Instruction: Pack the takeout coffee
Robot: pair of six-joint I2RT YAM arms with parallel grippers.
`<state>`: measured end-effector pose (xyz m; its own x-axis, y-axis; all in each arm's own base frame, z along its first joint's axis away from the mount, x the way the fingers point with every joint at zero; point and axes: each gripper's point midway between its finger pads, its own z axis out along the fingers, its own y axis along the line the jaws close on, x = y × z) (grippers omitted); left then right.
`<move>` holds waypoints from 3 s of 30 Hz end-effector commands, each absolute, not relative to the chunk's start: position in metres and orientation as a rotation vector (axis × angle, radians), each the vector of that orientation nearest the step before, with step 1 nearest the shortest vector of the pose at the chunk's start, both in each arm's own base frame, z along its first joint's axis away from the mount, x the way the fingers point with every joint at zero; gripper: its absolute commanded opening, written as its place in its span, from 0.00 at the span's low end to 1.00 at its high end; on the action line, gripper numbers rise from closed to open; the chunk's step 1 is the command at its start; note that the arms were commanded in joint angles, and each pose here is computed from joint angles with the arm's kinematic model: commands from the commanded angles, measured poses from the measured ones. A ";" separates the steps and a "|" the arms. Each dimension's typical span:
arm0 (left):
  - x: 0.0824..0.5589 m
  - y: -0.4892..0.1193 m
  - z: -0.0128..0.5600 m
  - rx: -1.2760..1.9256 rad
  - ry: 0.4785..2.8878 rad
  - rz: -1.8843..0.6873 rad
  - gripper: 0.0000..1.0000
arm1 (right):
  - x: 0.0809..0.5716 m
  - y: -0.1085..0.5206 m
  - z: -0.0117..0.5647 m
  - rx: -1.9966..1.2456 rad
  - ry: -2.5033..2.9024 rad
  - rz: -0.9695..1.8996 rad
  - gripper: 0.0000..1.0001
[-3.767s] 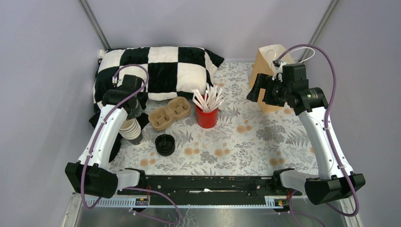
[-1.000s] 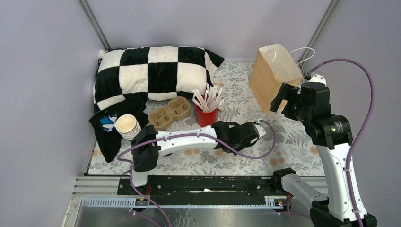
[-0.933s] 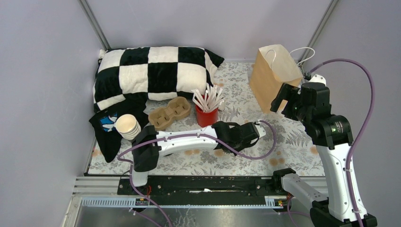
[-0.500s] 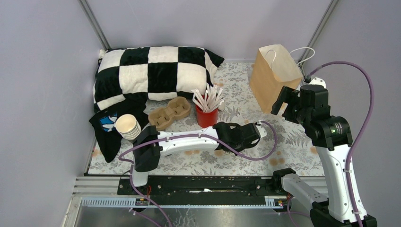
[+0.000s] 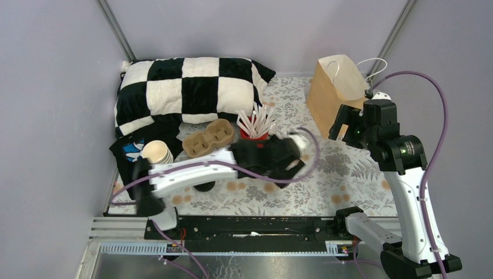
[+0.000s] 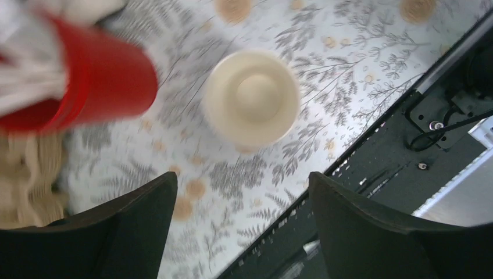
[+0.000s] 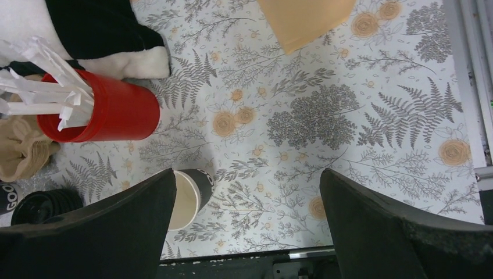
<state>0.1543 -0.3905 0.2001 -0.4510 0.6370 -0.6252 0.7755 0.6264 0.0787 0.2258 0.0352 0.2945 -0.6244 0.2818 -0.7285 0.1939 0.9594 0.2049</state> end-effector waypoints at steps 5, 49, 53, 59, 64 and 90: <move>0.180 -0.209 0.196 0.354 2.623 -0.145 0.99 | 0.238 0.069 0.286 0.212 2.296 0.313 1.00; 0.197 -0.149 0.076 0.170 3.035 0.011 0.34 | 0.249 0.079 0.276 0.173 2.348 0.350 1.00; 0.196 -0.147 0.075 0.172 3.036 0.015 0.32 | 0.249 0.079 0.275 0.175 2.350 0.350 1.00; 0.197 -0.145 0.080 0.173 3.025 0.032 0.25 | 0.249 0.079 0.275 0.173 2.350 0.349 1.00; 0.199 -0.143 0.089 0.172 3.008 0.046 0.20 | 0.250 0.080 0.274 0.172 2.353 0.355 1.00; 0.238 -0.248 0.321 0.150 2.601 -0.833 0.10 | 0.252 0.106 0.276 0.093 2.391 0.516 1.00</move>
